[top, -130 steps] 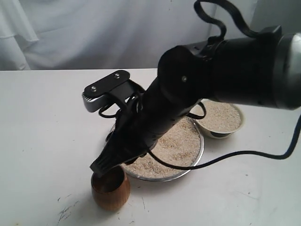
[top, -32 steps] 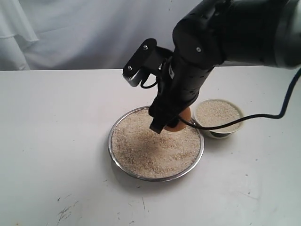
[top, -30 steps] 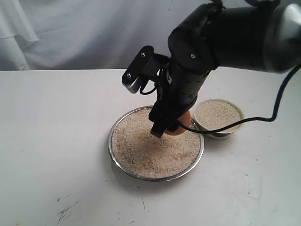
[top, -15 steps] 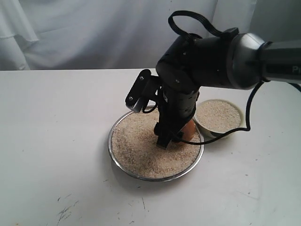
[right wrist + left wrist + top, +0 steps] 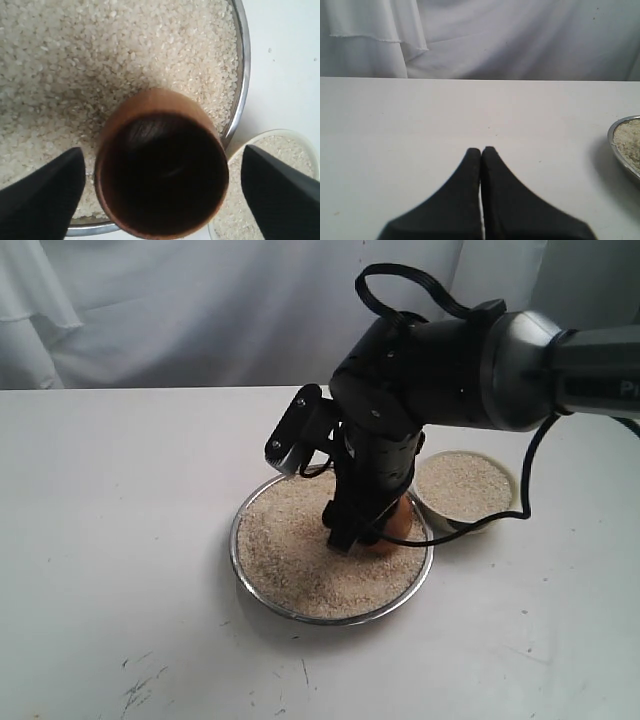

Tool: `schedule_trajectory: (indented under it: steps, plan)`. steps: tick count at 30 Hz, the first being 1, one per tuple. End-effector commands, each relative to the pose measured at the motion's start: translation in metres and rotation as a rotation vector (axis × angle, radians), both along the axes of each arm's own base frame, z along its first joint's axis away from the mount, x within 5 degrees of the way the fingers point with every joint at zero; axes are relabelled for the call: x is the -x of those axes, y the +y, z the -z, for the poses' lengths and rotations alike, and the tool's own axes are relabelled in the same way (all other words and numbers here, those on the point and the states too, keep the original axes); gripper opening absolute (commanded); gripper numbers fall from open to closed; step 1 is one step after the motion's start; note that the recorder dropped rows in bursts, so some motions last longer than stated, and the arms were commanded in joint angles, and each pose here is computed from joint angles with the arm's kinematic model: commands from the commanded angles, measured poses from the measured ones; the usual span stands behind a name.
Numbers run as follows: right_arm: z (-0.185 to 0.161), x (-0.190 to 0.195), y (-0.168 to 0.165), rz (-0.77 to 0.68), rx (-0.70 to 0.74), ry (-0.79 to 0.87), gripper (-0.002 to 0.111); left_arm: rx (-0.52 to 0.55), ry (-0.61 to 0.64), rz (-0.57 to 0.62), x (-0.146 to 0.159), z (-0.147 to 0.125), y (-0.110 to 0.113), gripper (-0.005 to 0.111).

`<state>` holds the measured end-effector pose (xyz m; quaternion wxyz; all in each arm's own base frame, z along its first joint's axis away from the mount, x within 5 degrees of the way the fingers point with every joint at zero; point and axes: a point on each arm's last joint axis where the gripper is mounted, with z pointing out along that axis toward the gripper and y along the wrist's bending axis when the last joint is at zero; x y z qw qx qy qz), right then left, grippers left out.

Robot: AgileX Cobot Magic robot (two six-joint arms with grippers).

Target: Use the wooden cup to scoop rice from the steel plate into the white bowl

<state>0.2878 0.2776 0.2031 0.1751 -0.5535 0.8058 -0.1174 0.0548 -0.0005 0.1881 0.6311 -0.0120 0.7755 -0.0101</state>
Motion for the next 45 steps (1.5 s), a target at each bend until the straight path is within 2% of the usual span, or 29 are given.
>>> schedule_trajectory:
  steps: [1, 7, 11, 13, 15, 16, 17, 18, 21, 24, 26, 33, 38, 45]
  plan:
    - [-0.005, -0.002, -0.001, 0.046, -0.022, -0.035, 0.085, 0.004, -0.007, 0.001, 0.0, 0.001, 0.0, 0.0]
    - [-0.01, -0.002, -0.002, 0.073, -0.031, -0.049, 0.087, 0.004, -0.007, 0.001, 0.0, 0.001, 0.0, 0.0]
    - [-0.038, 0.002, -0.012, 0.133, -0.071, -0.108, 0.086, 0.004, -0.007, 0.001, 0.0, 0.001, 0.0, 0.0]
    - [-0.052, 0.008, -0.018, 0.21, -0.102, -0.104, 0.08, 0.004, -0.007, 0.001, 0.0, 0.001, 0.0, 0.0]
    - [-0.056, 0.012, -0.023, 0.286, -0.107, -0.074, 0.054, 0.004, -0.007, 0.001, 0.0, 0.001, 0.0, 0.0]
    - [-0.055, 0.012, -0.026, 0.3, -0.082, -0.072, 0.031, 0.004, -0.007, 0.001, 0.0, 0.001, 0.0, 0.0]
    - [-0.055, 0.011, -0.028, 0.301, -0.076, -0.072, 0.018, 0.004, -0.007, 0.001, 0.0, 0.001, 0.0, 0.0]
    - [-0.055, 0.008, -0.031, 0.275, -0.06, -0.069, 0.0, 0.004, -0.007, 0.001, 0.0, 0.001, 0.0, 0.0]
    - [-0.055, -0.009, -0.049, 0.343, -0.099, -0.054, 0.0, 0.004, -0.007, 0.001, 0.0, 0.001, 0.0, 0.0]
    - [-0.065, -0.013, -0.065, 0.344, -0.279, -0.032, 0.0, 0.004, -0.007, 0.001, 0.0, 0.001, 0.0, 0.0]
    - [-0.072, -0.007, -0.081, 0.348, -0.389, -0.079, 0.0, 0.004, -0.007, 0.001, 0.0, 0.001, 0.0, 0.0]
    - [-0.048, 0.006, -0.131, 0.393, -0.463, -0.131, 0.0, 0.004, -0.007, 0.001, 0.0, 0.001, 0.0, 0.0]
    - [-0.025, 0.015, -0.132, 0.344, -0.498, -0.05, 0.0, 0.004, -0.007, 0.001, 0.0, 0.001, 0.0, 0.0]
    - [-0.013, 0.01, -0.122, 0.254, -0.521, -0.021, 0.0, 0.004, -0.007, 0.001, 0.0, 0.001, 0.0, 0.0]
